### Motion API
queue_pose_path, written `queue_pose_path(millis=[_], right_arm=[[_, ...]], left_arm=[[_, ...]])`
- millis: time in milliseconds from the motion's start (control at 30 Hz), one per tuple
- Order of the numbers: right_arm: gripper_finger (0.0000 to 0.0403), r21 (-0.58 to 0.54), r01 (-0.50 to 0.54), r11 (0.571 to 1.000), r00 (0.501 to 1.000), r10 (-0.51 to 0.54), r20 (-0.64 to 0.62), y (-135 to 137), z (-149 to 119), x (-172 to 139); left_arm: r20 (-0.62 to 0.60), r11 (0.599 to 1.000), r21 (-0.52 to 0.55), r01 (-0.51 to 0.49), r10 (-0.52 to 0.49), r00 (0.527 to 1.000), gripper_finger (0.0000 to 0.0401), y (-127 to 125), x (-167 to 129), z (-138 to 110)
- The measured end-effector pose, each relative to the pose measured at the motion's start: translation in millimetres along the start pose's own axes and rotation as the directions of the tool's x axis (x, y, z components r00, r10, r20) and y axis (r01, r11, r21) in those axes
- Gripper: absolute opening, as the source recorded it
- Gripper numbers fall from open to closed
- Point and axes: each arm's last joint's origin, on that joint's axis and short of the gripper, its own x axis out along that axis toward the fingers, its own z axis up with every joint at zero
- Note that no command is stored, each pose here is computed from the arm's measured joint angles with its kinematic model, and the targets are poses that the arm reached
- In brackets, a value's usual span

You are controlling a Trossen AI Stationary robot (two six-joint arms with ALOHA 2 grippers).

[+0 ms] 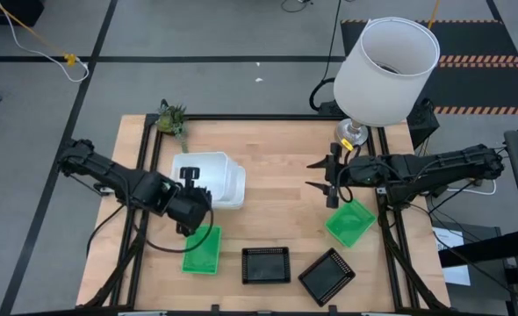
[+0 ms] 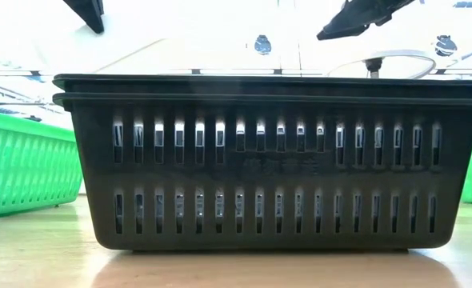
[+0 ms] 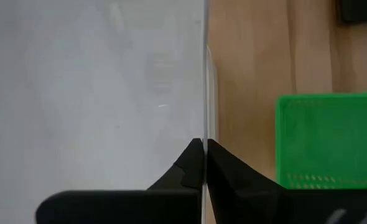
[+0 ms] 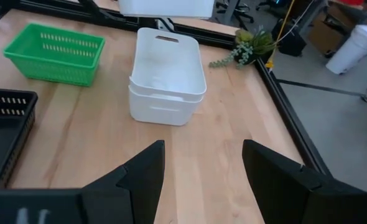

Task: Stack baskets by color
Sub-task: Stack the top white bin into the stacked bottom white bins

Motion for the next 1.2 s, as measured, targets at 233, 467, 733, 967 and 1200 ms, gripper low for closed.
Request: queue_pose_path(millis=[233,467,733,967,1200], right_arm=[[0.0208,-0.012,0.002,1.0,1.0,-0.002,0.013,-0.2,1.3,0.0],[0.0208,-0.016,0.003,1.0,1.0,-0.003,0.013,-0.2,1.4,0.0],[0.0208,-0.023,0.004,1.0,1.0,-0.003,0.013,-0.2,1.2,0.0],[0.0208,-0.029,0.004,1.0,1.0,-0.004,0.013,-0.2,1.3,0.0],[0.0208,-0.034,0.005,0.999,1.0,-0.004,0.012,-0.3,1.2,0.0]], left_arm=[[0.014,1.0,-0.018,-0.002,0.002,1.0,0.0009,4.8,2.2,3.4],[0.009,1.0,-0.018,0.008,-0.008,1.0,0.0005,5.8,2.8,3.5],[-0.017,0.999,-0.039,0.022,-0.023,1.0,0.0005,5.5,9.0,1.1],[-0.031,0.999,-0.04,0.017,-0.018,0.999,0.001,5.5,27.1,-1.6],[-0.039,0.999,-0.051,0.004,-0.006,0.999,0.0015,11.2,39.8,-2.4]])
